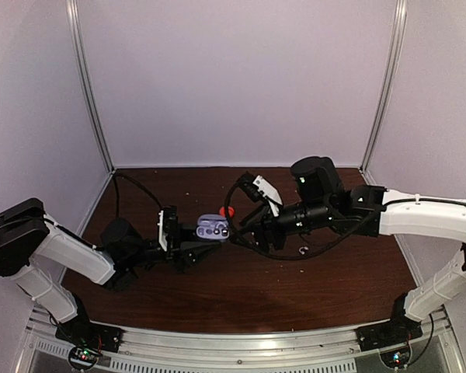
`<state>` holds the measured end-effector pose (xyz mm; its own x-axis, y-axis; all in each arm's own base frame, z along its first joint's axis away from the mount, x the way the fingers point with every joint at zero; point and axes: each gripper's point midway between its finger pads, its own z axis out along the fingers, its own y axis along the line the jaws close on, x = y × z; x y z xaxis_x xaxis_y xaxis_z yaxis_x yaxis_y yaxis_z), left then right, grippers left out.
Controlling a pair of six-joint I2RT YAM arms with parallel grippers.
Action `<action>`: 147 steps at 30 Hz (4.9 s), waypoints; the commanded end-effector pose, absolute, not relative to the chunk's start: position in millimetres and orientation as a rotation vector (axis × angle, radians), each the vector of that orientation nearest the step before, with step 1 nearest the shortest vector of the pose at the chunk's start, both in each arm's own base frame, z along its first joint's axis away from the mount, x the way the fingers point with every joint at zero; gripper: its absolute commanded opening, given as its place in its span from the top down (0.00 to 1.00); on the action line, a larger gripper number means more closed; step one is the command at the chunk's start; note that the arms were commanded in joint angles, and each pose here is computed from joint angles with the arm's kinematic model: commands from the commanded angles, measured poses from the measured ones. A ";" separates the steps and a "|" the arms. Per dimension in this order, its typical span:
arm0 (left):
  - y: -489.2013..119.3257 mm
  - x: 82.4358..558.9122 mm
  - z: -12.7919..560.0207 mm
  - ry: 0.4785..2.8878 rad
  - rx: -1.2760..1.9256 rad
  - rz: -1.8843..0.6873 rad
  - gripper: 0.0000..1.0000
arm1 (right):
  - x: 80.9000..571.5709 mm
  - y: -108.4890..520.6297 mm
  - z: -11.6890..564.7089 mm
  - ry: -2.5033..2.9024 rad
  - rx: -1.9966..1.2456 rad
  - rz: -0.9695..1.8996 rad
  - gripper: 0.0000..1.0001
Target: Insert the wireless bluetooth earbuds into the charging case
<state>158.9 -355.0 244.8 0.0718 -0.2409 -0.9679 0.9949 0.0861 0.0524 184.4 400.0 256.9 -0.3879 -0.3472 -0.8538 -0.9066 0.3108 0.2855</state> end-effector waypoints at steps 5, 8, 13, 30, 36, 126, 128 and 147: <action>-355.3 150.6 262.3 0.933 1.036 -1.237 1.00 | 170.4 385.1 280.0 1.804 -1.143 1.073 0.43; -356.9 147.1 260.7 0.924 1.060 -1.251 1.00 | 173.5 389.9 288.3 1.805 -1.108 1.120 0.33; -358.5 143.5 262.4 0.908 1.079 -1.271 1.00 | 172.0 400.6 291.8 1.807 -1.084 1.216 0.30; -358.9 142.6 265.4 0.888 1.083 -1.271 1.00 | 179.2 411.0 280.9 1.854 -1.032 1.295 0.38; -358.0 141.4 267.9 0.877 1.082 -1.272 1.00 | 189.5 404.1 253.9 1.947 -1.026 1.170 0.42; -359.5 163.0 243.5 1.031 1.044 -1.251 1.00 | 273.1 283.0 24.4 2.525 -0.830 0.938 0.62; -359.2 162.9 243.8 1.030 1.043 -1.251 1.00 | 258.7 299.0 21.2 2.516 -0.935 0.954 0.62; -358.4 162.4 246.9 1.028 1.042 -1.249 1.00 | 284.2 290.0 97.3 2.306 -0.850 0.737 0.58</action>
<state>161.1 -363.3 234.8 0.0084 -0.1830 -0.9831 0.9998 0.0201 0.0048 266.6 323.4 113.1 -0.5606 -0.4507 -0.6947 -0.7976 0.5196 0.3065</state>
